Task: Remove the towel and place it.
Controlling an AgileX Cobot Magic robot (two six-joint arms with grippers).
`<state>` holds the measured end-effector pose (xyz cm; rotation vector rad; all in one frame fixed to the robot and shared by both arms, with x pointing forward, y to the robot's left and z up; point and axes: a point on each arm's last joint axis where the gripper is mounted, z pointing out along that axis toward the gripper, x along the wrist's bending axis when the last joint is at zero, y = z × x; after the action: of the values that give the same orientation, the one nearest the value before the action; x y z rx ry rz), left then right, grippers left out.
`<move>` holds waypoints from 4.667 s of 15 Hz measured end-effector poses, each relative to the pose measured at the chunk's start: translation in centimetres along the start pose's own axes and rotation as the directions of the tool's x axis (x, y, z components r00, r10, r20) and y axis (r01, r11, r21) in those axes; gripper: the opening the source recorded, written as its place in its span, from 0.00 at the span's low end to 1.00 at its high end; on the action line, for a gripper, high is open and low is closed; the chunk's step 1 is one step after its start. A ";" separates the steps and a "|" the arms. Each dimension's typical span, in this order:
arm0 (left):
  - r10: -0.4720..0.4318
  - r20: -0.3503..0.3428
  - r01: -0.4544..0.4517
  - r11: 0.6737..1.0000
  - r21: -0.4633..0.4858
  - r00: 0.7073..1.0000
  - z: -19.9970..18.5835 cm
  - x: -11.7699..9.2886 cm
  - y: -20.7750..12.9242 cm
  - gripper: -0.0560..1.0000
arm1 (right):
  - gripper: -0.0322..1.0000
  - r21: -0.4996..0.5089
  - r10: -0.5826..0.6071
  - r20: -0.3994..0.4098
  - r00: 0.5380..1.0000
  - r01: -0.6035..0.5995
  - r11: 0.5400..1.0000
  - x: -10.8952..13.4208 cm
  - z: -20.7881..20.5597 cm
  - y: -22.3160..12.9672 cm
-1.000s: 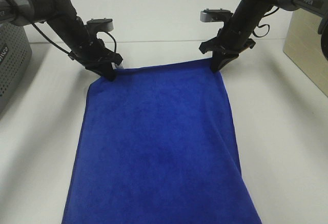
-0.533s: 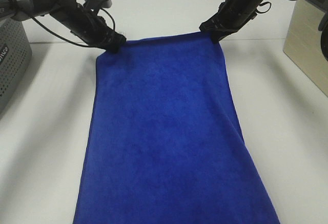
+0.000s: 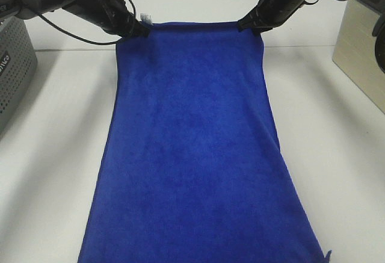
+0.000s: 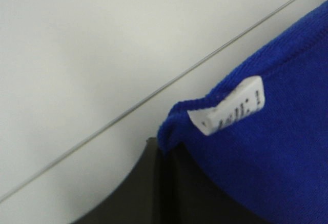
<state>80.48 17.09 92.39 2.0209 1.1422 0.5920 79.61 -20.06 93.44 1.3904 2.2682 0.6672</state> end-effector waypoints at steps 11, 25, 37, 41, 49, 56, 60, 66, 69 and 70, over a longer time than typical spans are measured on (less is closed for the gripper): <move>0.107 -0.085 -0.112 0.992 -0.062 0.991 4.4 -1.1 -3.1 0.06 | 0.05 0.024 0.046 0.067 0.997 -0.048 0.999 -0.4 4.6 -2.6; 0.044 -0.197 -0.082 0.979 -0.189 0.979 5.2 -0.1 -3.1 0.53 | 0.63 -0.067 0.098 0.061 0.993 -0.094 0.993 -0.9 4.8 -2.1; -0.053 -0.109 0.040 0.992 -0.116 0.993 5.3 -0.4 -4.0 0.54 | 0.64 0.007 0.085 0.036 0.996 -0.085 0.996 -0.6 4.8 -2.8; -0.229 -0.078 0.212 0.961 -0.180 0.970 4.9 -0.4 -3.1 0.54 | 0.64 -0.042 0.159 -0.023 0.987 -0.160 0.986 -0.2 4.6 -2.1; -0.326 0.090 0.325 0.945 0.021 0.941 1.6 -2.0 -0.9 0.54 | 0.64 0.198 0.153 -0.126 0.980 -0.126 0.972 0.9 -3.3 -0.5; -0.253 -0.015 0.250 0.941 0.227 0.967 -11.4 -2.3 6.3 0.77 | 0.82 0.148 0.181 -0.055 0.982 -0.172 0.974 0.7 -15.9 3.1; -0.291 -0.143 0.313 0.934 0.173 0.946 -20.1 2.0 8.5 0.77 | 0.83 -0.034 0.199 -0.015 0.980 -0.199 0.979 0.2 -25.6 4.7; -0.413 -0.313 0.473 0.869 0.146 0.855 -27.8 9.6 5.8 0.77 | 0.77 -0.050 0.380 0.121 0.917 -0.377 0.925 -4.6 -35.2 -1.6; -0.390 -0.350 0.482 0.844 0.233 0.852 -30.2 7.7 3.5 0.77 | 0.77 0.001 0.386 0.117 0.915 -0.388 0.921 -1.3 -38.8 -6.2; -0.359 -0.379 0.476 0.834 0.280 0.853 -32.1 6.4 2.1 0.77 | 0.77 0.019 0.388 0.116 0.915 -0.392 0.920 0.5 -40.4 -9.0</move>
<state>62.83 33.75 114.39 1.9075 1.9583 0.5044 50.46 -30.76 120.80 1.8782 1.9438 0.6458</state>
